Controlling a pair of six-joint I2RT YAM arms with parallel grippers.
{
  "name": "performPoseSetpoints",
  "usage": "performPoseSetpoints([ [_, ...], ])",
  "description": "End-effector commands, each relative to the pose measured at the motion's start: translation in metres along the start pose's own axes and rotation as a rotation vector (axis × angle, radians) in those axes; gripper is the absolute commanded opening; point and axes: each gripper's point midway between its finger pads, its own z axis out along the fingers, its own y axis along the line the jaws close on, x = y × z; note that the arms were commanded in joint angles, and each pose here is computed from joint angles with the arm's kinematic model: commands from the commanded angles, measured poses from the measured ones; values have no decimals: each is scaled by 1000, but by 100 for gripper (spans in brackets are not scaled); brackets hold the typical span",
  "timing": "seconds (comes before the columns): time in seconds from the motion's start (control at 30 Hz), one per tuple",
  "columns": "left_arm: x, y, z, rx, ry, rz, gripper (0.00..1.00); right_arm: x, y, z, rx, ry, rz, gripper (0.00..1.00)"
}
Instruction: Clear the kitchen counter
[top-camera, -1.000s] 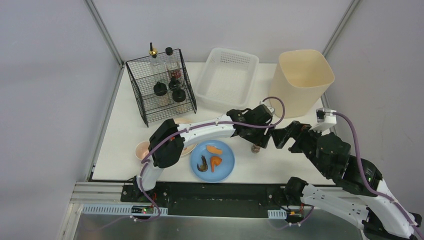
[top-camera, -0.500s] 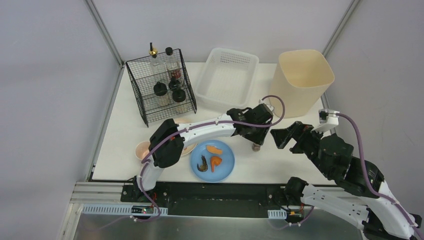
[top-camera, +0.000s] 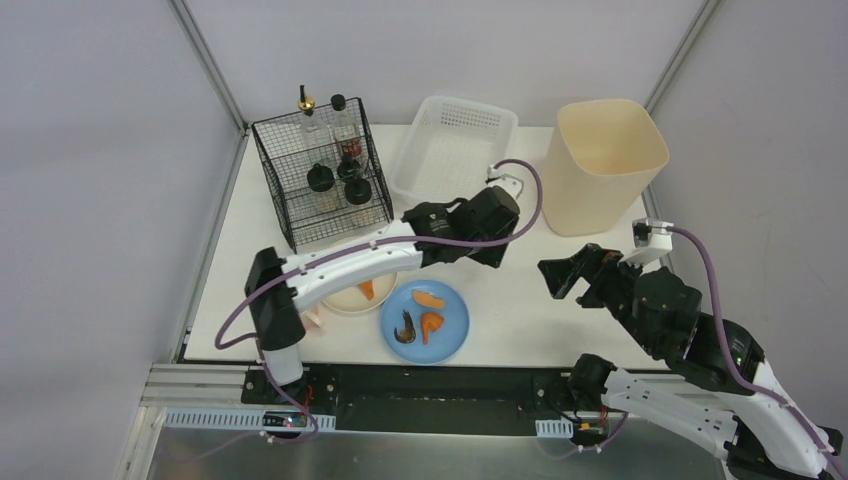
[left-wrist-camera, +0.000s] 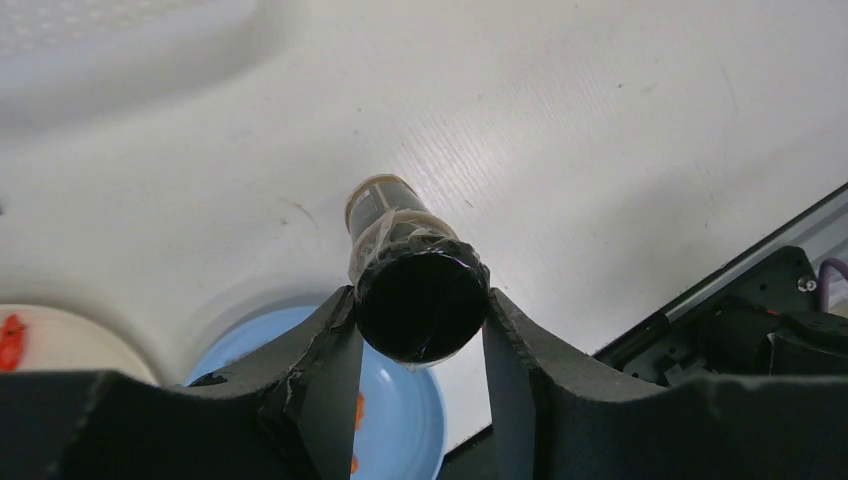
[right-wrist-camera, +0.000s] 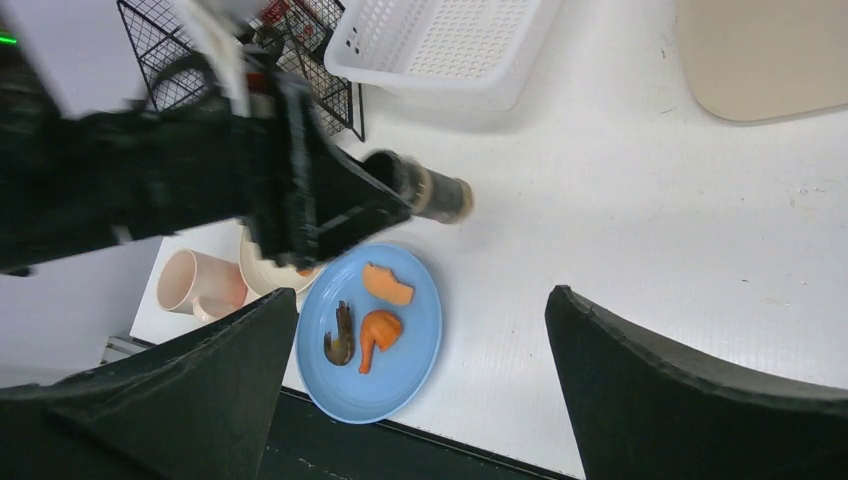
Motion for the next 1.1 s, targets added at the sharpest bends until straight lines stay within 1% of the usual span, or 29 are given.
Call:
performPoseSetpoints([
  [0.0, -38, 43, -61, -106, -139, 12, 0, -8, 10, 4, -24, -26, 32, 99],
  [0.17, -56, 92, -98, -159, -201, -56, 0, -2, 18, 12, -35, -6, 26, 99],
  [0.27, -59, 122, -111, -183, -213, -101, 0, 2, 22, 16, -40, 10, 27, 99],
  [0.47, -57, 190, -131, -312, -228, -178, 0, 8, 27, 23, -50, 20, 32, 99],
  [0.63, -48, 241, -151, -422, -240, -247, 0, 18, 30, 30, -59, 42, 38, 99],
  [0.83, -23, 286, -169, -531, -221, -329, 0, 29, 37, 38, -77, 72, 45, 99],
  [1.07, -3, 319, -171, -588, -188, -422, 0, 35, 41, 43, -89, 92, 56, 99],
])
